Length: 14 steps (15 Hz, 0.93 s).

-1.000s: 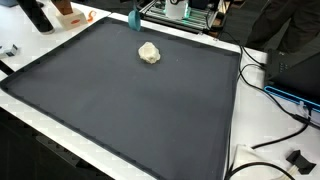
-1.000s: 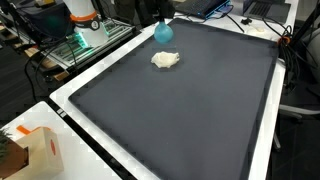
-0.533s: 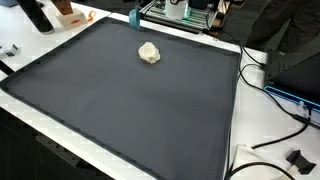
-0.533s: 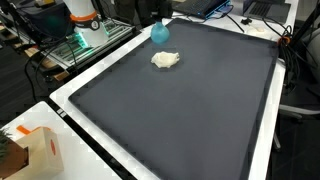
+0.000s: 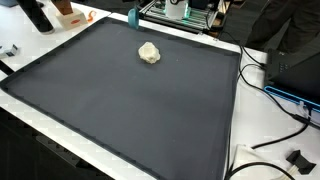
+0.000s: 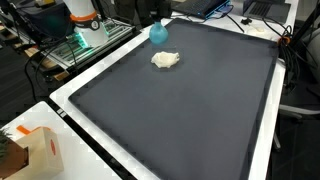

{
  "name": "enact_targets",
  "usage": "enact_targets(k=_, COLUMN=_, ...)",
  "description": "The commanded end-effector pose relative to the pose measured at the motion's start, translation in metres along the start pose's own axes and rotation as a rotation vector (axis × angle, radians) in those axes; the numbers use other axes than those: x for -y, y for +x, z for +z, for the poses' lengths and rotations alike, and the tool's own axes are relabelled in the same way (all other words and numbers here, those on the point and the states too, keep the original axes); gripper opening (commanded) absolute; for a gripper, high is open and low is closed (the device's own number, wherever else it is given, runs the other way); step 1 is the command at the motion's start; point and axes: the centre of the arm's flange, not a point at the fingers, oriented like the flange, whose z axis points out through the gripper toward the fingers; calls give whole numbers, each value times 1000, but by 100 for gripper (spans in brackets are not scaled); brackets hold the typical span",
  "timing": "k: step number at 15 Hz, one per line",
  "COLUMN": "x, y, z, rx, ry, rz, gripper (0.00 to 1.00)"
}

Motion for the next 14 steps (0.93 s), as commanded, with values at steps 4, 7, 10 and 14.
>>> enact_targets(k=4, x=26, y=14, z=13, rx=114, ry=-297, rz=123, gripper=25)
enact_targets(k=7, x=36, y=26, z=26, rx=125, ry=-441, rz=203, gripper=25)
enact_targets(k=10, x=46, y=34, z=43, rx=135, ry=-560, rz=278, gripper=25)
enact_targets(k=14, x=57, y=42, z=69, rx=159, ry=-700, rz=384, gripper=25)
